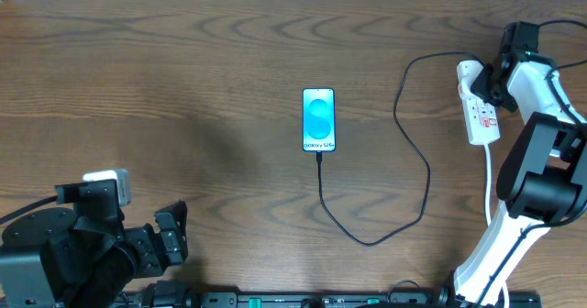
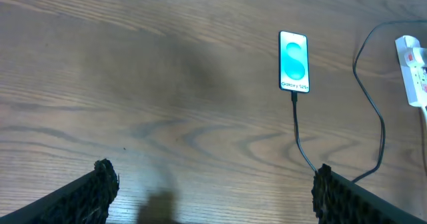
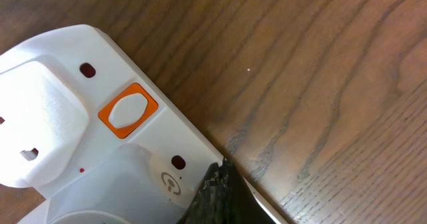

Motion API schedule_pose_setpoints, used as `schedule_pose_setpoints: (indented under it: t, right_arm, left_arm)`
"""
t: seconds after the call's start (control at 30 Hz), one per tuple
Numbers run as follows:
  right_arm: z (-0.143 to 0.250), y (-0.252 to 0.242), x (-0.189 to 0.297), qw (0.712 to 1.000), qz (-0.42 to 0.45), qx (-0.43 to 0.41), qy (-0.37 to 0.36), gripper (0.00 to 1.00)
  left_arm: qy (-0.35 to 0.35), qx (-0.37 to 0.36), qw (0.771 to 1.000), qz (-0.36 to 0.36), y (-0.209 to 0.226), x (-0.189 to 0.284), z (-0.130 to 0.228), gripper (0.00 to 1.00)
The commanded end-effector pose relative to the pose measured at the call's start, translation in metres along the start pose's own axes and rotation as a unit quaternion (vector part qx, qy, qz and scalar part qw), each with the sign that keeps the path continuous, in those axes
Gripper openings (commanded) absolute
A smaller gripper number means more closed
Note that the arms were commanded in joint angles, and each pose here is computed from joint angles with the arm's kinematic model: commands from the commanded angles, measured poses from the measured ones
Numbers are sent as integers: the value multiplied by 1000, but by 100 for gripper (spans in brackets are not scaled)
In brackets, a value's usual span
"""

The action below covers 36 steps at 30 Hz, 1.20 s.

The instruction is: Plug charger to phone and switch on socket

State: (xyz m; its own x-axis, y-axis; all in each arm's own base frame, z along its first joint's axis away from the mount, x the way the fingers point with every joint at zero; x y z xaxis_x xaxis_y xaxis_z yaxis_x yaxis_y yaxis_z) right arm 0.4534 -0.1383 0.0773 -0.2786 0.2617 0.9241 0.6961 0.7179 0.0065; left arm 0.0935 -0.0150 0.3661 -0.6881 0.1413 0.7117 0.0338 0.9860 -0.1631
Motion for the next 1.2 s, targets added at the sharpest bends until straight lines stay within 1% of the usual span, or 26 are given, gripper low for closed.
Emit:
schedule_pose_setpoints:
  t: [0.0, 0.13, 0.37, 0.63, 0.83, 0.97, 1.03, 1.17]
  right_arm:
    - [85, 82, -3, 971, -169, 67, 153, 1]
    - [90, 90, 1, 963, -199, 69, 169, 1]
    - [92, 93, 4, 958, -212, 68, 178, 1]
    - [91, 93, 13, 958, -215, 70, 176, 1]
    - [90, 99, 31, 957, -224, 78, 167, 1]
    - [96, 99, 33, 957, -216, 68, 180, 1]
    - [96, 100, 32, 960, -208, 73, 172, 1]
    - [91, 91, 30, 974, -159, 78, 142, 1]
  left_arm:
    - [-7, -5, 1000, -6, 1, 3, -1, 94]
    - [-7, -5, 1000, -6, 1, 3, -1, 94]
    - [-7, -5, 1000, -6, 1, 3, -1, 94]
    - [-7, -5, 1000, -6, 1, 3, -1, 94]
    - [-7, -5, 1000, -6, 1, 3, -1, 94]
    - [-7, -5, 1000, -6, 1, 3, -1, 94]
    - [-7, -5, 1000, -6, 1, 3, -1, 94]
    - [-7, -5, 1000, -6, 1, 3, -1, 94]
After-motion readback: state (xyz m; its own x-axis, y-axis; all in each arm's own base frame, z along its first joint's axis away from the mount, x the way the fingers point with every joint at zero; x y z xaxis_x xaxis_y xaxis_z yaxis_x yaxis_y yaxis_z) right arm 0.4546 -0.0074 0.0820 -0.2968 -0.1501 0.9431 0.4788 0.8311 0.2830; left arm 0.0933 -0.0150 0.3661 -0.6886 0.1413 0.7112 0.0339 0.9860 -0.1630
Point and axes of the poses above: each gripper's point midway between its finger pads, its own x axis back along the fingers, its own y axis along the line the jaws close on, z = x × y, the point moved 6 cm from there along x, back along the fingers, and after that the axes turned 6 degrees about -x, right-handed, at the moved point
